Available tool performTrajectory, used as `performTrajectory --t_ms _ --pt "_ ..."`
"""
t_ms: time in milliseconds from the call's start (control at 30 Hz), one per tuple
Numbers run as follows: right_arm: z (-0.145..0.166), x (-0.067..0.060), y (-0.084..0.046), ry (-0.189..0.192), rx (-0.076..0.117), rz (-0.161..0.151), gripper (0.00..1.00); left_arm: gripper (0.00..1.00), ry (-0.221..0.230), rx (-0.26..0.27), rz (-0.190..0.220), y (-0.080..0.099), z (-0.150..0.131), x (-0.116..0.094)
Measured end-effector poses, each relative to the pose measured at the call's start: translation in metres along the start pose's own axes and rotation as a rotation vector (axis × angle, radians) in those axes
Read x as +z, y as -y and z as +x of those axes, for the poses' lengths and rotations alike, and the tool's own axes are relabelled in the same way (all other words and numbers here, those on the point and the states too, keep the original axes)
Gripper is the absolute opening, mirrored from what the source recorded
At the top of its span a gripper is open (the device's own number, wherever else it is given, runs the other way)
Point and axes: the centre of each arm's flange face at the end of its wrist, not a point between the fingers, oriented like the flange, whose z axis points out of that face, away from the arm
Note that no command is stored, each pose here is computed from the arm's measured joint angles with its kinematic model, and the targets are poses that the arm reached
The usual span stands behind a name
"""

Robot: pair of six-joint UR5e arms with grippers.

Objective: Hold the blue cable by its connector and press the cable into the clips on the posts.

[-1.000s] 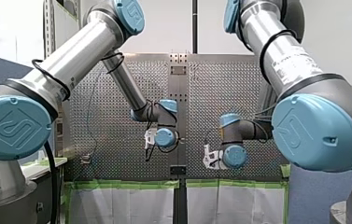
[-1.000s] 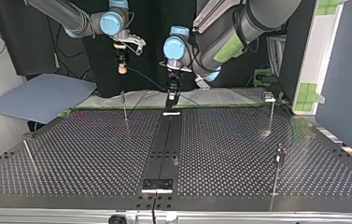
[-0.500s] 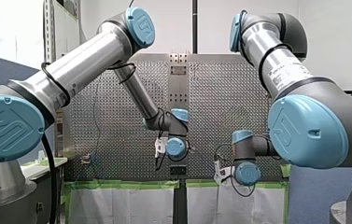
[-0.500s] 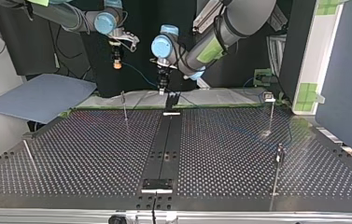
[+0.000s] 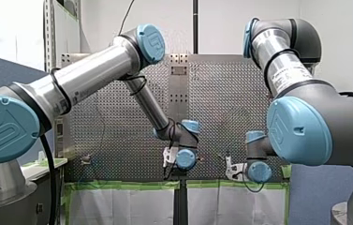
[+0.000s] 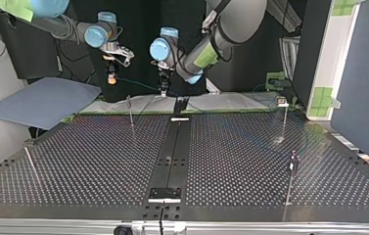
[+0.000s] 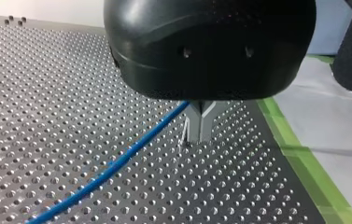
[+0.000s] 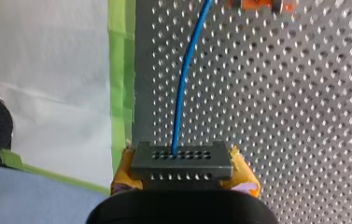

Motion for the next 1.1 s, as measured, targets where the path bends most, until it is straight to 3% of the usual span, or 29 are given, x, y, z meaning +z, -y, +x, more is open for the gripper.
performTrajectory --t_ms 433,667,900,1100 --pt "0.001 0.016 -0.059 -0.001 0.021 -0.100 0.00 0.00 -0.019 -0.008 0.000 0.017 0.041 0.027" --pt "0.005 0.027 -0.085 -0.010 0.037 -0.142 0.00 0.00 -0.004 -0.041 0.006 0.024 0.044 0.033" --pt "0.010 0.036 -0.097 -0.019 0.054 -0.158 0.00 0.00 -0.002 -0.051 -0.003 0.024 0.044 0.033" --pt "0.017 0.048 -0.100 -0.027 0.054 -0.127 0.00 0.00 0.009 -0.057 -0.003 0.030 0.043 0.029"
